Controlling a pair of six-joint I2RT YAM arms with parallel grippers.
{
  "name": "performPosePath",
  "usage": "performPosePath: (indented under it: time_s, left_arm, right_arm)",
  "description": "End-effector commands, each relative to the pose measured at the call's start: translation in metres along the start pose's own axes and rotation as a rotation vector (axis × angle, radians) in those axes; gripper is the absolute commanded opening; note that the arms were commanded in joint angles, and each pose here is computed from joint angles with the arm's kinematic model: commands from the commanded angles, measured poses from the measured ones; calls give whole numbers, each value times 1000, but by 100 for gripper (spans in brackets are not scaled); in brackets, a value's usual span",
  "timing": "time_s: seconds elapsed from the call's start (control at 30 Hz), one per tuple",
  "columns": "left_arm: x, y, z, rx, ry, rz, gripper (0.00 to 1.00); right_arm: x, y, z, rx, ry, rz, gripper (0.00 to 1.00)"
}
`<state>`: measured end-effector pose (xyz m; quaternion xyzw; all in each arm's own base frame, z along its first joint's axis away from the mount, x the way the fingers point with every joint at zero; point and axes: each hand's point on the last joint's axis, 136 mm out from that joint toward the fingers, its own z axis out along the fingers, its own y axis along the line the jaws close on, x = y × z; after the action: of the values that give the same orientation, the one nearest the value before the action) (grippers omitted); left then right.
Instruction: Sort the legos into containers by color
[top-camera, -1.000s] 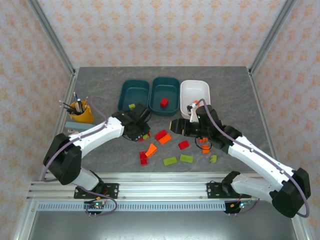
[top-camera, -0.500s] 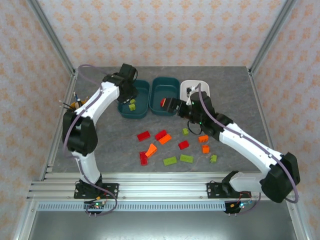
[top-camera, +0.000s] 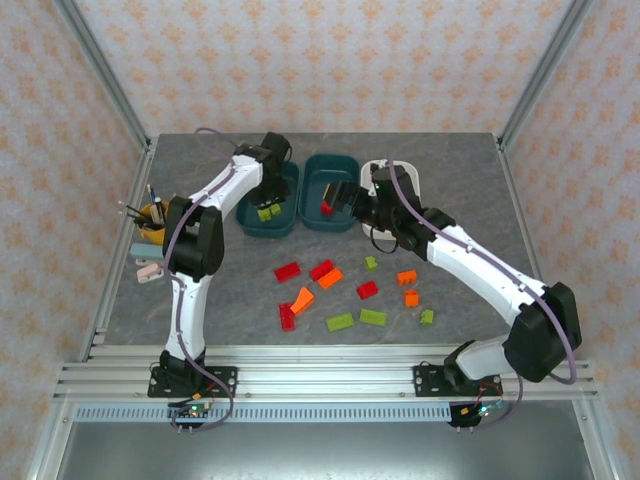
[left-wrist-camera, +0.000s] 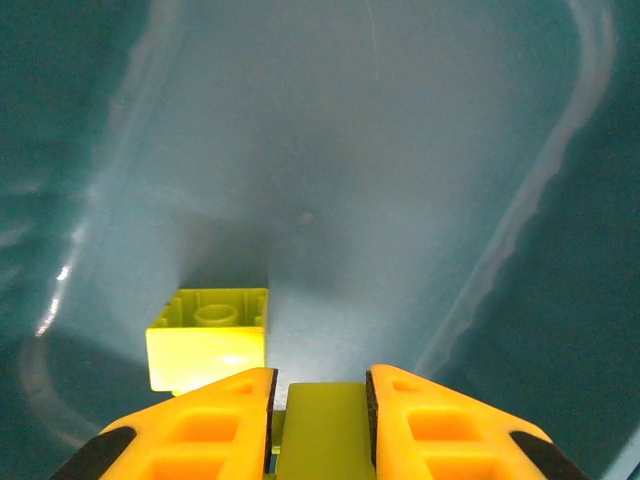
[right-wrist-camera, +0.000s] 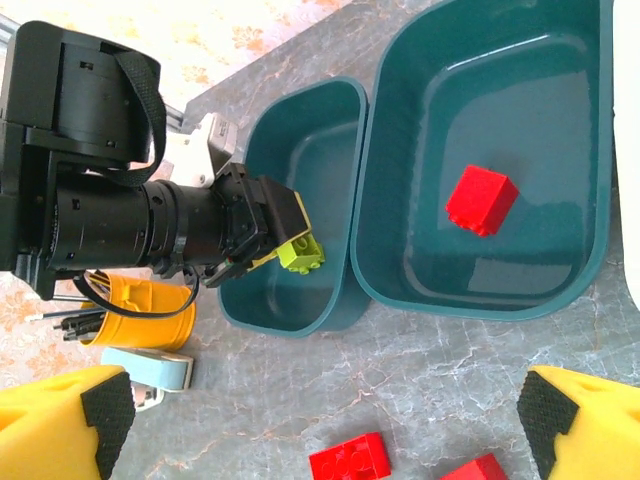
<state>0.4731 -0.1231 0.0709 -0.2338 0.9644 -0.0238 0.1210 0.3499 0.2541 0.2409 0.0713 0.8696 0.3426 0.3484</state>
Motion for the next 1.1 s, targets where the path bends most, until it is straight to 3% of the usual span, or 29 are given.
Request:
performPosePath:
  time_s: [0.0, 0.33, 0.5, 0.67, 0.83, 1.07]
  left_arm:
    - [12, 8, 5, -59, 45, 40, 23]
    - [5, 8, -17, -48, 3, 42, 48]
    - [-7, 7, -55, -15, -77, 28, 58]
    - [-5, -6, -113, 91, -198, 69, 67]
    - [53, -51, -163, 348, -271, 267, 73]
    - [162, -76, -182, 593, -264, 457, 77]
  right_arm:
    - [2, -11, 2, 48, 15, 17, 99]
    - [-3, -48, -13, 260, -28, 8, 95]
    - [-8, -73, -38, 395, -83, 27, 92]
    - [4, -133, -75, 659, -100, 148, 84]
    - [46, -193, -85, 773, -47, 427, 76]
    - [80, -230, -63, 763, 10, 687, 71]
